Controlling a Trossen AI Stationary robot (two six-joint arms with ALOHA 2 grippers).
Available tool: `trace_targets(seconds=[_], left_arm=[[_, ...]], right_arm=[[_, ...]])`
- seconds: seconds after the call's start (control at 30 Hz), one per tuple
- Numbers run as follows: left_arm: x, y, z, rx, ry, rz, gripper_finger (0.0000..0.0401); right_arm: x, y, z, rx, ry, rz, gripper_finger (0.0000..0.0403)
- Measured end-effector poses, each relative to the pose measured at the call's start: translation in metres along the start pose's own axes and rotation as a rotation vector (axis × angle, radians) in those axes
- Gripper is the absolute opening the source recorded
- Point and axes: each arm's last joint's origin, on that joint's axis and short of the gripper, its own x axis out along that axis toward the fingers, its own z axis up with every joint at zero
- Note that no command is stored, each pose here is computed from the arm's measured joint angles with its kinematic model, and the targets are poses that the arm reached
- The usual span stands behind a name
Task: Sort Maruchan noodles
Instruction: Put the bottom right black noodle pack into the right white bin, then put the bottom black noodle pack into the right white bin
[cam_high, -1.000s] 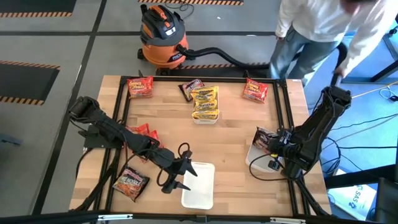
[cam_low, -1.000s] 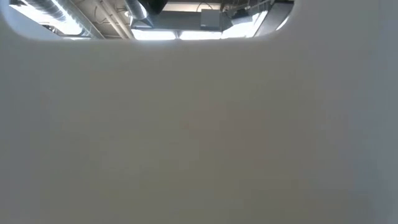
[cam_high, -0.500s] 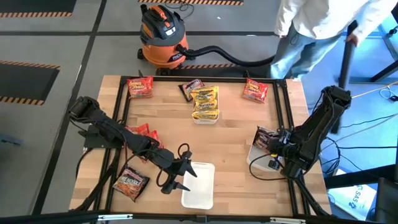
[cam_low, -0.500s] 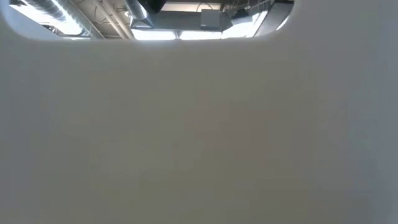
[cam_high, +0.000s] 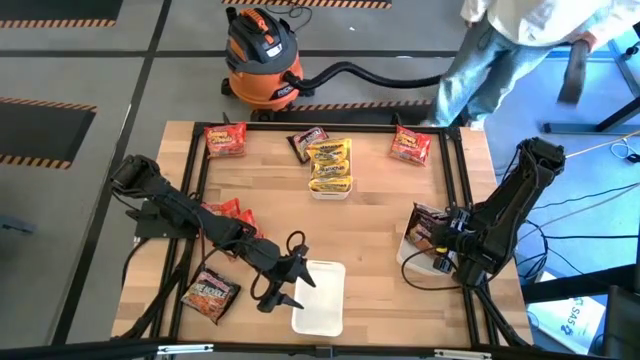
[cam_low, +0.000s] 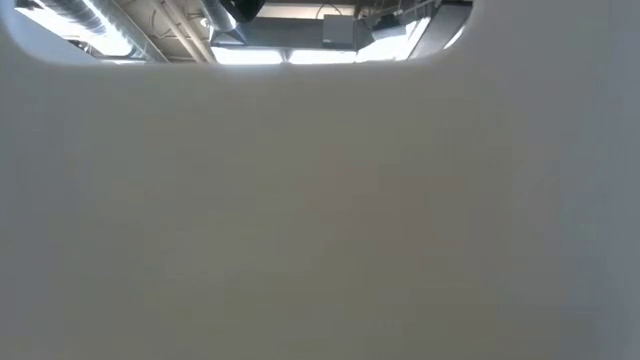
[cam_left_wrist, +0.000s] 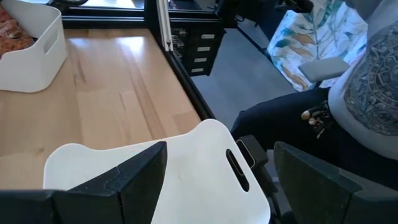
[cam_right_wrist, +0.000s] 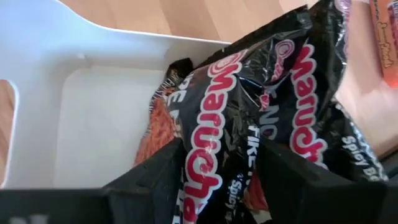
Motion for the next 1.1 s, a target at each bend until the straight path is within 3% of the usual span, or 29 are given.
trace_targets(seconds=[0.2,0.43,0.6,0.8,0.93,1.1], left_arm=[[0.0,0.0,0.0,-0.007,0.0,0.0,0.0288],[0.0,0.0,0.0,-0.023,-0.002,0.007,0.0288],[0.0,0.001,0.0,-0.024,-0.011,0.041,0.0288],[0.0,0.003,0.001,-0.03,-0.028,0.106,0.0288],[0.0,0.005,0.001,-0.044,-0.037,0.143,0.0288],[-0.003,0.005,-0.003,-0.139,0.009,0.159,0.0288]], right_arm=[[-0.003,0.0,0.001,-0.001,0.017,0.006,0.0169],[-0.027,0.0,0.015,-0.006,0.026,0.005,0.0159],[-0.044,0.004,0.026,0.011,0.005,0.064,0.0159],[-0.06,0.019,0.043,0.138,-0.218,0.208,0.0159],[-0.064,0.025,0.05,0.223,-0.398,0.237,0.0159],[-0.063,0.029,0.059,0.264,-0.422,0.262,0.016]])
